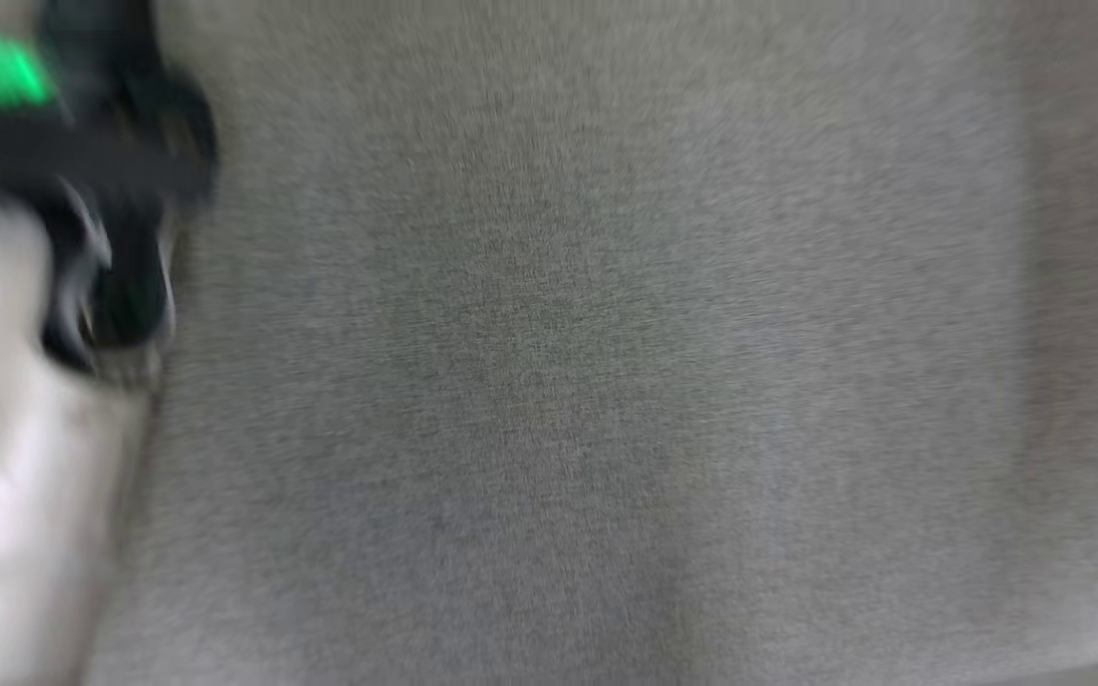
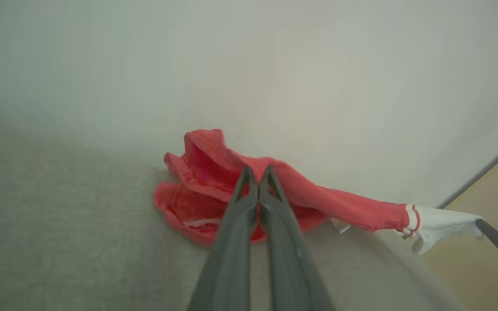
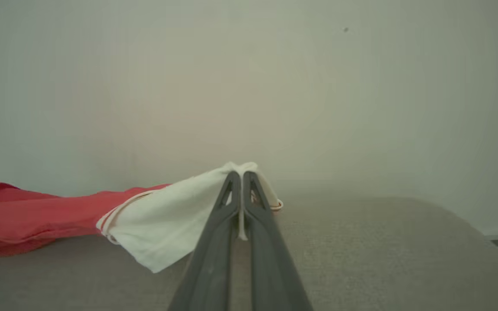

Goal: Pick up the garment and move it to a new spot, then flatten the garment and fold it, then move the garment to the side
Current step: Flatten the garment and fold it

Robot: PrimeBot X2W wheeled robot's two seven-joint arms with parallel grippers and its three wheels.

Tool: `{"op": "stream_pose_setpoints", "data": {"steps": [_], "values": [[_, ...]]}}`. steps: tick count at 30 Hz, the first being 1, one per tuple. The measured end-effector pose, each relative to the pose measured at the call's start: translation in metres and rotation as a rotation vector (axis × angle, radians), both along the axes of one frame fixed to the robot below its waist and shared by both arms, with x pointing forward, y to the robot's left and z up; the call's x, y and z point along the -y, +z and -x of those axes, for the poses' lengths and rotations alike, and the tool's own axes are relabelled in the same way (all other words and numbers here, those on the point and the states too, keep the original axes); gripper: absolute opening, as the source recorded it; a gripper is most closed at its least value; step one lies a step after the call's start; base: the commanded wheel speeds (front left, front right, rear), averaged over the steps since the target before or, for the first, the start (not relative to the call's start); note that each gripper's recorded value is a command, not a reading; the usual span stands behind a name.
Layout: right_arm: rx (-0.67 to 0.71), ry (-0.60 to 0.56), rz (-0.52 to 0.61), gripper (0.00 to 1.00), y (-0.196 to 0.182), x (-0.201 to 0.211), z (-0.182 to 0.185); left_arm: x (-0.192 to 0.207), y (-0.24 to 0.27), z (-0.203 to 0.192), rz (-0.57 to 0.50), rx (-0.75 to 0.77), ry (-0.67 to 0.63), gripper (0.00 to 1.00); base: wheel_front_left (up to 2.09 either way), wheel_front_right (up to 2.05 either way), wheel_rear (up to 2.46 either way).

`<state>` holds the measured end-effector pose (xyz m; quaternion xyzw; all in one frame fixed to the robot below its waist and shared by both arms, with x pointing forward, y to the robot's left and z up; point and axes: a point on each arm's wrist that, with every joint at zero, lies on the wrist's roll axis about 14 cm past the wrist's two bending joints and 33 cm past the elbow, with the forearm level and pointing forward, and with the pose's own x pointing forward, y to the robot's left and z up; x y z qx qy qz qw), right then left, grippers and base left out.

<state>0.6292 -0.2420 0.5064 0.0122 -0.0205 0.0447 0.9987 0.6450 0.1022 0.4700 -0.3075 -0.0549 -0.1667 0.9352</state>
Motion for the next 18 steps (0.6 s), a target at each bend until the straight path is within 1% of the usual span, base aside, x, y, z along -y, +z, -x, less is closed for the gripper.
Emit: {"op": "stream_pose_setpoints", "data": {"steps": [3,5,7,9,13,18], "values": [[-0.110,-0.053,-0.050,0.00,-0.016,0.011,0.045,-0.009,-0.008,0.035,0.031,-0.071,0.010,0.00,0.00,0.00,0.00],[-0.180,-0.077,-0.092,0.00,-0.026,0.009,0.074,-0.014,-0.015,0.061,0.051,-0.126,0.026,0.00,0.00,0.00,0.00],[-0.210,-0.108,-0.142,0.00,-0.026,0.010,0.100,-0.016,-0.022,0.087,0.065,-0.176,0.030,0.00,0.00,0.00,0.00],[-0.233,-0.136,-0.182,0.00,-0.025,0.010,0.122,-0.017,-0.027,0.110,0.102,-0.230,0.039,0.00,0.00,0.00,0.00],[-0.275,-0.181,-0.203,0.00,-0.022,0.013,0.159,-0.020,-0.035,0.149,0.123,-0.303,0.063,0.00,0.00,0.00,0.00],[-0.384,-0.213,-0.209,0.00,-0.032,0.016,0.207,-0.019,-0.042,0.193,0.150,-0.375,0.082,0.00,0.00,0.00,0.00]]}}
